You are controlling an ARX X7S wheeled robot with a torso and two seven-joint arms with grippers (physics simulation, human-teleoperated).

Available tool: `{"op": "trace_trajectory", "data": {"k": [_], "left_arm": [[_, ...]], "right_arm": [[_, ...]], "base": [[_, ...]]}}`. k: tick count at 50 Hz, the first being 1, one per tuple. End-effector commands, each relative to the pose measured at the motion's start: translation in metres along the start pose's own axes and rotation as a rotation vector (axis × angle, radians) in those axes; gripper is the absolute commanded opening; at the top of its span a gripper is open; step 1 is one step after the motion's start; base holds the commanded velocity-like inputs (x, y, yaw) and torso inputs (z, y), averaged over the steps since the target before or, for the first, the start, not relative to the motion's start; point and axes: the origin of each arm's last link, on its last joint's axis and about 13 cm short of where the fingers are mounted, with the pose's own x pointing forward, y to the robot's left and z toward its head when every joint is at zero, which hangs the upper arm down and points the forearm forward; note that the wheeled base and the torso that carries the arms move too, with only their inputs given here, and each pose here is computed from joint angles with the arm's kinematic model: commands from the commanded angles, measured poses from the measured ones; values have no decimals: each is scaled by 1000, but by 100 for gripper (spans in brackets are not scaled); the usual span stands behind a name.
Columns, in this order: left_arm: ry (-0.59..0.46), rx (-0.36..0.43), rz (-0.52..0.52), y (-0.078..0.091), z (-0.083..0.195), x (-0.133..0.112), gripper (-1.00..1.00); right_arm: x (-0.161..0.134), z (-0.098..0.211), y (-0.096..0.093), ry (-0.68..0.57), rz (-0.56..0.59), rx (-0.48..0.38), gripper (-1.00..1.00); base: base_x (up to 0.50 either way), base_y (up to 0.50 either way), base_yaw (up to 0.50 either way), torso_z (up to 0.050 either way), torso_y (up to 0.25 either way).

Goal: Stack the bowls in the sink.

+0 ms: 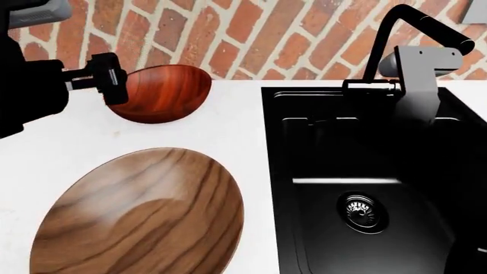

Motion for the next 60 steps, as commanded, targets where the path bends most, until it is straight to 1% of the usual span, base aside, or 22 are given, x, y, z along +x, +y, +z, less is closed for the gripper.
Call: {"op": "trace_trajectory", "data": {"k": [1,9,10,15,18,20,23,27,32,38,45,53,57,60], "left_arm": [[34,-19,1,6,-8,-34,100],[119,-36,13,11,-6,-54,100],[145,-40,13,11,-6,-56,100],[202,-110,9,15,-2,-67,100],[252,-178,-12,17,-2,-71,100],[269,-203,-16,18,-2,-73,100],[287,-218,-11,21,-3,-77,100],[304,-218,-4,24,-4,-83,100],[296,-220,5,26,-3,-90,100],[245,-216,18,26,6,-105,100],[194,-215,39,27,13,-120,100],[171,-208,43,27,17,-122,100],[166,-204,41,27,18,-119,100],[165,-199,34,26,19,-116,100]], "right_arm": [[-8,-4,10,14,52,10,100],[-12,0,12,11,63,3,100],[-12,1,13,9,65,1,100],[-14,6,13,-4,69,-2,100],[-14,10,13,-15,69,-2,100],[-14,12,13,-19,69,-3,100],[-14,13,14,-22,74,-3,100],[-14,13,16,-20,84,-1,100],[-15,14,20,-2,116,-1,100],[-15,12,28,29,166,-13,100],[-12,8,35,112,193,-27,100],[-9,10,47,188,251,11,100],[-12,14,55,232,311,29,100],[-12,16,58,264,332,38,100]], "base": [[0,0,0,0,0],[0,0,0,0,0],[0,0,0,0,0],[0,0,0,0,0],[0,0,0,0,0],[0,0,0,0,0],[0,0,0,0,0],[0,0,0,0,0],[0,0,0,0,0],[0,0,0,0,0],[0,0,0,0,0],[0,0,0,0,0],[0,0,0,0,0],[0,0,0,0,0]]}}
